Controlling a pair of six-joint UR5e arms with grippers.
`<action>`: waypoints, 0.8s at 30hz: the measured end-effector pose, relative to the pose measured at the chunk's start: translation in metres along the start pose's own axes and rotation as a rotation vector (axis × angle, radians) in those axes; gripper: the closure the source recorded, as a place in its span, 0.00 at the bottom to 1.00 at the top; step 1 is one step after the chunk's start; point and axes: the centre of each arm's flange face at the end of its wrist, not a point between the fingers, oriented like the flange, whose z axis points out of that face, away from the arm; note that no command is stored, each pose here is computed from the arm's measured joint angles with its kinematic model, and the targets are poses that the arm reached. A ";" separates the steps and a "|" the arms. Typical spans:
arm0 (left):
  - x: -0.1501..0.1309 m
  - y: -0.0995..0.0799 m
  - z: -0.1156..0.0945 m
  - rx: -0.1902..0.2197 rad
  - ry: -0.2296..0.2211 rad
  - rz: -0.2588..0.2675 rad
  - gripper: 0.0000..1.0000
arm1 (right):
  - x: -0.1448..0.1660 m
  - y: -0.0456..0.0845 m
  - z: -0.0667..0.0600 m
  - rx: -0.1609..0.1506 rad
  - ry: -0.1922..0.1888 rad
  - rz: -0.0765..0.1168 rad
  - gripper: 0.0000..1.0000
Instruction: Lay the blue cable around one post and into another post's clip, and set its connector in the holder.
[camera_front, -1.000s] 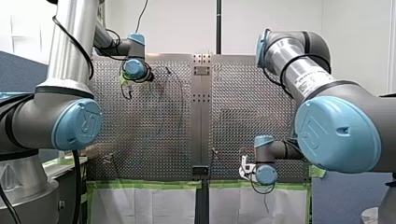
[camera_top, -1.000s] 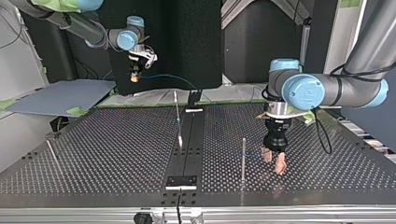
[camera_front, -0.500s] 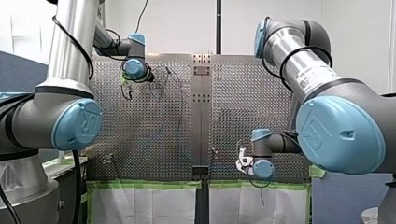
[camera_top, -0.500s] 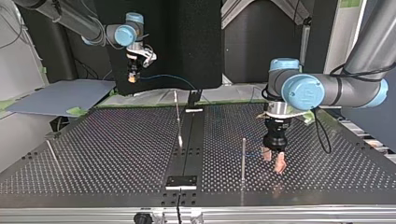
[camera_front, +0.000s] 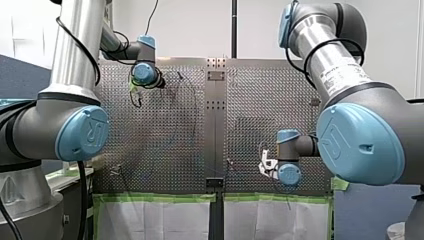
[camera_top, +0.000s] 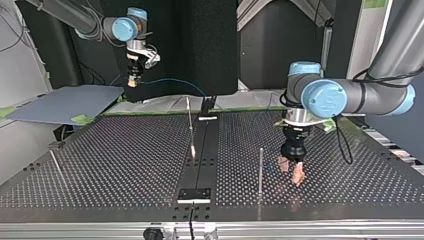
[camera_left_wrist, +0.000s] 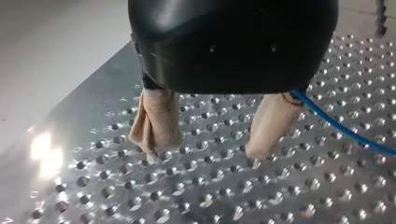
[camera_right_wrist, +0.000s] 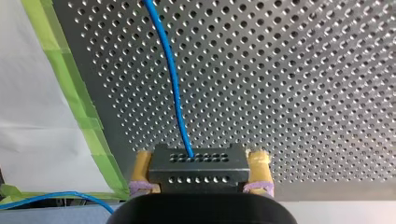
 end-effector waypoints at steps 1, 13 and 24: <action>0.000 -0.001 0.000 0.005 0.004 -0.008 0.00 | 0.000 0.001 0.000 -0.002 0.001 0.002 0.82; 0.015 -0.002 -0.006 0.090 0.071 -0.133 0.00 | 0.001 0.012 0.003 -0.026 -0.009 0.017 0.82; 0.017 -0.003 -0.009 0.111 0.072 -0.243 0.00 | 0.000 0.018 0.004 -0.040 -0.018 0.015 0.82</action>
